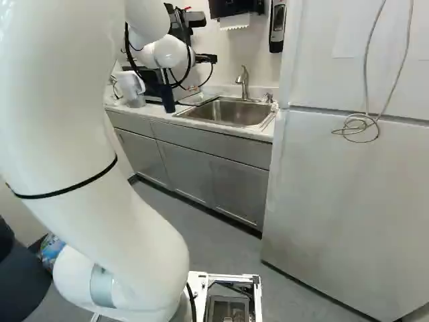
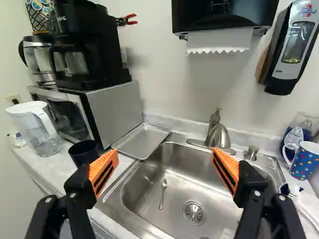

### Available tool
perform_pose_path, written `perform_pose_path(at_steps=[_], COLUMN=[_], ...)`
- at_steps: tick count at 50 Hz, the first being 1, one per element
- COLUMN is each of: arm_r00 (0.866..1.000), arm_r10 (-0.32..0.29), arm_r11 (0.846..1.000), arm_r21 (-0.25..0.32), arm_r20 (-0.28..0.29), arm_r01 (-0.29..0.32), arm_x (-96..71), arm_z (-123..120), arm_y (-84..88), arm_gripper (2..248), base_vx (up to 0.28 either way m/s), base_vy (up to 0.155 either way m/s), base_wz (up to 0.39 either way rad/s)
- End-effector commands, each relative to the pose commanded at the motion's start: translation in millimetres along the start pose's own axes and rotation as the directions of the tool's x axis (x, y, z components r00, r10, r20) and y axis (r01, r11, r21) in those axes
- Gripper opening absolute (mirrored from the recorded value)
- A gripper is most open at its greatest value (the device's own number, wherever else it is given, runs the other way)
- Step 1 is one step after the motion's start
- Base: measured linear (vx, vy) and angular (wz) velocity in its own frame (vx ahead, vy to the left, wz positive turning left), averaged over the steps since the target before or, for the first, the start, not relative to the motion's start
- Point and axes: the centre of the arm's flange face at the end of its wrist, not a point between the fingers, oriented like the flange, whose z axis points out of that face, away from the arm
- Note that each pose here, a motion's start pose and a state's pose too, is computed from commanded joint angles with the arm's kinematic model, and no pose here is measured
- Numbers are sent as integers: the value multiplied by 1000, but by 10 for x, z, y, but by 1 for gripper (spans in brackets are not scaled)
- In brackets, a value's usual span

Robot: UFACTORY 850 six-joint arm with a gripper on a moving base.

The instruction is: Rinse the cup and place it in the tray

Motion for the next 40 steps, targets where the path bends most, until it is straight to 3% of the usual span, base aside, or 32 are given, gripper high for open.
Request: perform_pose_path(at_steps=[40], arm_r00=[1000], arm_r10=[0], arm_r11=[1000], arm_r21=[0], arm_r20=[0], arm_r01=[0], arm_x=[0], arm_z=[0], arm_y=[0], arm_gripper=[247], base_vx=[100], base_vy=[36], base_wz=[-13])
